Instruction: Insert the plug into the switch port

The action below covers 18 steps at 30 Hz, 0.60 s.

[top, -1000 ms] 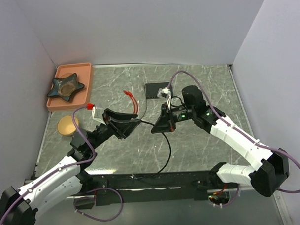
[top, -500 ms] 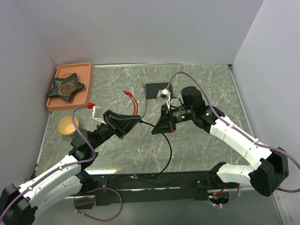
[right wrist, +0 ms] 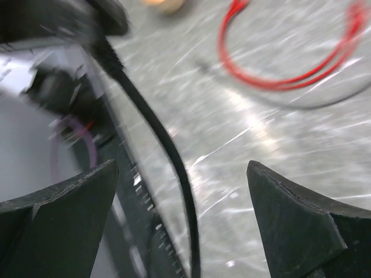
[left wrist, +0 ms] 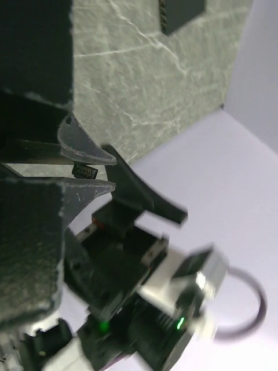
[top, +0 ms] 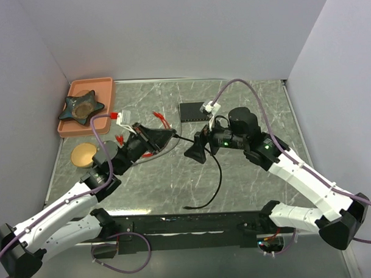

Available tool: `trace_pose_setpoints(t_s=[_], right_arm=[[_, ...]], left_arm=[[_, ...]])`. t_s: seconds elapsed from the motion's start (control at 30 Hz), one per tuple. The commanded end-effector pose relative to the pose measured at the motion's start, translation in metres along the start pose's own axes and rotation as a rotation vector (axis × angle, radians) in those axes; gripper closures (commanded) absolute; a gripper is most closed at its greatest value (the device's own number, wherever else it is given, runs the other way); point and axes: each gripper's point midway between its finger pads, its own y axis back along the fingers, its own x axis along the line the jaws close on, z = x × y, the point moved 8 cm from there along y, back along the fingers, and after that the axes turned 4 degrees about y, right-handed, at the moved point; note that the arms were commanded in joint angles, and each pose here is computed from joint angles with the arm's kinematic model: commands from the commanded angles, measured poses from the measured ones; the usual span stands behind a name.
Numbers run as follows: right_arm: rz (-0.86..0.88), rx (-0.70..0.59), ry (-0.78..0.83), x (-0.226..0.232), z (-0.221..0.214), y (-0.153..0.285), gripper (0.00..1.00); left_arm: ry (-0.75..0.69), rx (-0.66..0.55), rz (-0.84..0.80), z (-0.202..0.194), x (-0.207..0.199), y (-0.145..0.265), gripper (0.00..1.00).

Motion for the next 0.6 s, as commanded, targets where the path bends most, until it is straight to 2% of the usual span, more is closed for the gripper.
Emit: trace_pose_setpoints(t_s=[0.0,0.33,0.57], right_arm=[[-0.209,-0.140,0.121,0.001,0.038,0.011,0.01],[-0.261,-0.152,0.216,0.017,0.047,-0.018,0.06],[-0.369,-0.174,0.271,0.026,0.049,-0.033,0.10]], left_arm=[[0.130,-0.044,0.211,0.013,0.001,0.001,0.99],[0.194,-0.020,0.297,0.012,0.004,-0.004,0.99],[0.229,-0.025,0.311,0.011,0.005,-0.002,0.99]])
